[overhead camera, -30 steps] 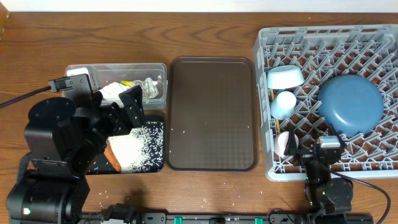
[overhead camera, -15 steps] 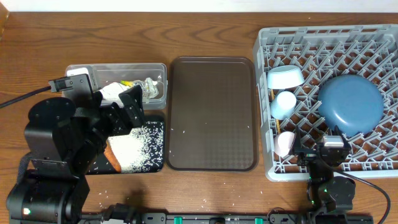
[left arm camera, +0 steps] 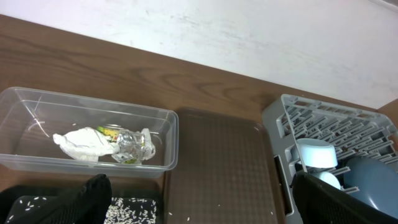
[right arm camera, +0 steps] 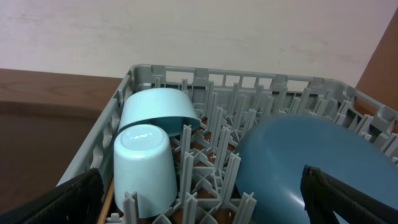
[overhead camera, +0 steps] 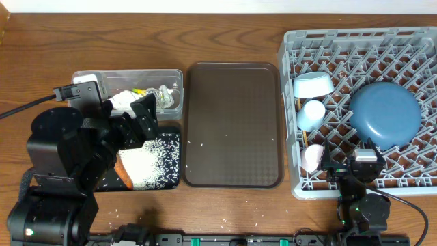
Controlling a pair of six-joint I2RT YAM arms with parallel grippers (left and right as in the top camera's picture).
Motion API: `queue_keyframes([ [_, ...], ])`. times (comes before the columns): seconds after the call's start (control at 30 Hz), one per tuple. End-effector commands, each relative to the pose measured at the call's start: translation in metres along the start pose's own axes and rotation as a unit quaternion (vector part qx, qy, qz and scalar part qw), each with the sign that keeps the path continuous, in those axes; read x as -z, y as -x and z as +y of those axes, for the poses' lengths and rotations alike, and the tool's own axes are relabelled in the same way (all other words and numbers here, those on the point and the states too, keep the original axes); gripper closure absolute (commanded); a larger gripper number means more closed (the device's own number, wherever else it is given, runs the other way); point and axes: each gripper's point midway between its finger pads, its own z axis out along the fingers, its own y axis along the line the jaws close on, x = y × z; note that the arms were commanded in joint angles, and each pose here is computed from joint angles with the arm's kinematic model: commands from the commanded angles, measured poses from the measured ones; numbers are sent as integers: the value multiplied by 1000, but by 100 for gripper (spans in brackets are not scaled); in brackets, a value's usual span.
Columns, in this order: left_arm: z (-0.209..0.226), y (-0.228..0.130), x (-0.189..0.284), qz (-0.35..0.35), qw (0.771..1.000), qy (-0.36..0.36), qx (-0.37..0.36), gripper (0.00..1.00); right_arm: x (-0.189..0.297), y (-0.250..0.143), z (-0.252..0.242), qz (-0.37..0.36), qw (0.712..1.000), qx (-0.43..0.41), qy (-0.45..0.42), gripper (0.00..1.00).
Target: Sort waste into correct bins and load items into the dishwasher rack
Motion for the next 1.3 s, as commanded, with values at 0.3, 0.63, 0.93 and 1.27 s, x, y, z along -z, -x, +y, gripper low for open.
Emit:
queue_keyframes([
  [0.3,2,1,0,-3,1000,5,1,5,0,-1,-2,0,1000,6,-3,1],
  [0.63,2,1,0,-3,1000,5,1,5,0,-1,-2,0,1000,6,-3,1],
  [0.93,2,-3,15,-18,1000,-1,0,5,0,-1,-2,0,1000,6,-3,1],
  [1.27,-7,-1,94,-125,991,-41,-11,5,0,-1,-2,0,1000,6,-3,1],
])
